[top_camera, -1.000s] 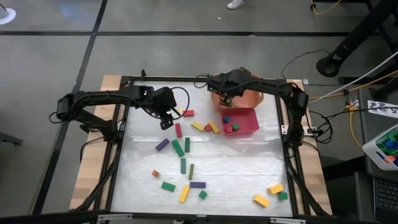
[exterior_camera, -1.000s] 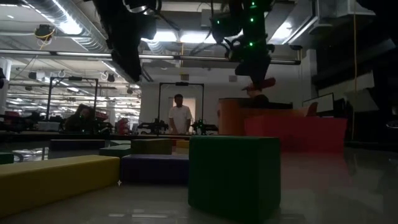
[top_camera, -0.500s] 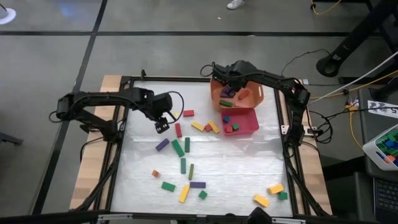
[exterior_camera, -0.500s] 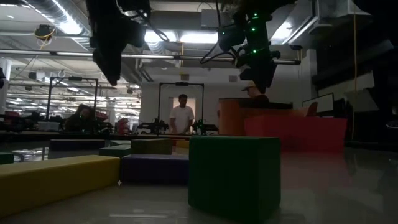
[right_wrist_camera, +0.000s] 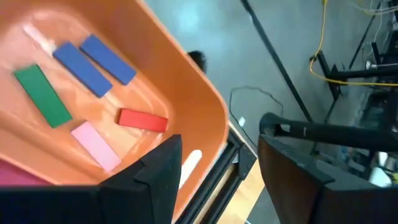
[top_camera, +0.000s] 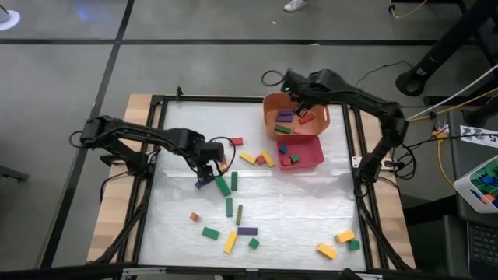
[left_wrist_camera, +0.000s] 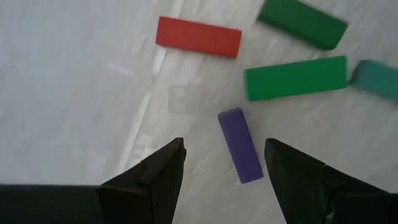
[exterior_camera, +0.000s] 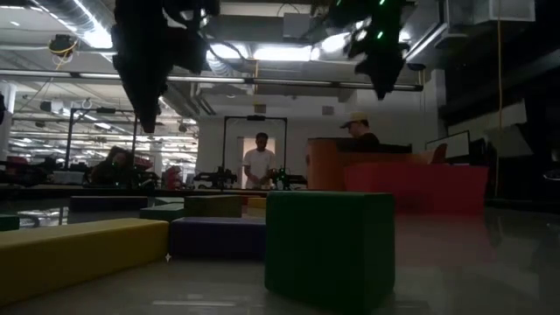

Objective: Sort blocks by size
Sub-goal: Put the violet rectangle block into the orange bin

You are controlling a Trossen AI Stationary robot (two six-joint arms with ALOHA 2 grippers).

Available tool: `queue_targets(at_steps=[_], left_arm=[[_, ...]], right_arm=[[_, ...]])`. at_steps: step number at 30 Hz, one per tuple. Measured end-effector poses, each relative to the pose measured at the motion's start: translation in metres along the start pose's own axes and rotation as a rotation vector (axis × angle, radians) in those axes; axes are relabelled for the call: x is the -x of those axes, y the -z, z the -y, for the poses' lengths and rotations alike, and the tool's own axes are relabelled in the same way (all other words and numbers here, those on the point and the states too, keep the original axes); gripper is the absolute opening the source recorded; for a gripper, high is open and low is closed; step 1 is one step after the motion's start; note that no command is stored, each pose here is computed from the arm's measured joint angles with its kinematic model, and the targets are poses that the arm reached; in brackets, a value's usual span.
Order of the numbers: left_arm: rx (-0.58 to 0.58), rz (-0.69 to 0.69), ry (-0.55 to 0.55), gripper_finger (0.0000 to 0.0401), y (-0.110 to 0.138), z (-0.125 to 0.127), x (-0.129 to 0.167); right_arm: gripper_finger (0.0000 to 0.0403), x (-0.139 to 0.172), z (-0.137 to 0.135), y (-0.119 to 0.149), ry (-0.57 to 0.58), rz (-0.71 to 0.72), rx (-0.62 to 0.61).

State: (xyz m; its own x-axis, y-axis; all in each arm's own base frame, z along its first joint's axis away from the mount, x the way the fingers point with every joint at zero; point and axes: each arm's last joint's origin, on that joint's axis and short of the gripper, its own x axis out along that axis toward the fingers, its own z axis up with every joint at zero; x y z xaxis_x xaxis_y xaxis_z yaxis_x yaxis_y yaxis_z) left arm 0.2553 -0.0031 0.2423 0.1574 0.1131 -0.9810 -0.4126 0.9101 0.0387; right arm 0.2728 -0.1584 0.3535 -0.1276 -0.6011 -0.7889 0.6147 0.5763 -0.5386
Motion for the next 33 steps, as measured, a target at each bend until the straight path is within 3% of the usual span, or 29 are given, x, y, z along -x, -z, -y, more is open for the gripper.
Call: queue_targets(at_steps=[7, 12, 23, 33], left_arm=[[-0.044, -0.095, -0.044, 0.0210, -0.004, 0.015, -0.027], [-0.079, -0.165, -0.076, 0.0210, -0.007, 0.020, -0.048], [-0.065, -0.198, -0.093, 0.0210, -0.010, 0.023, -0.063], [-0.015, -0.150, -0.064, 0.0210, -0.014, 0.026, -0.064]], right_arm=[[0.0209, 0.051, 0.042, 0.037, -0.099, 0.148, -0.139], [0.0209, 0.069, 0.058, 0.073, -0.196, 0.241, -0.214], [0.0209, 0.057, 0.030, 0.152, -0.443, 0.354, -0.245], [0.0209, 0.033, -0.016, 0.183, -0.631, 0.436, -0.163]])
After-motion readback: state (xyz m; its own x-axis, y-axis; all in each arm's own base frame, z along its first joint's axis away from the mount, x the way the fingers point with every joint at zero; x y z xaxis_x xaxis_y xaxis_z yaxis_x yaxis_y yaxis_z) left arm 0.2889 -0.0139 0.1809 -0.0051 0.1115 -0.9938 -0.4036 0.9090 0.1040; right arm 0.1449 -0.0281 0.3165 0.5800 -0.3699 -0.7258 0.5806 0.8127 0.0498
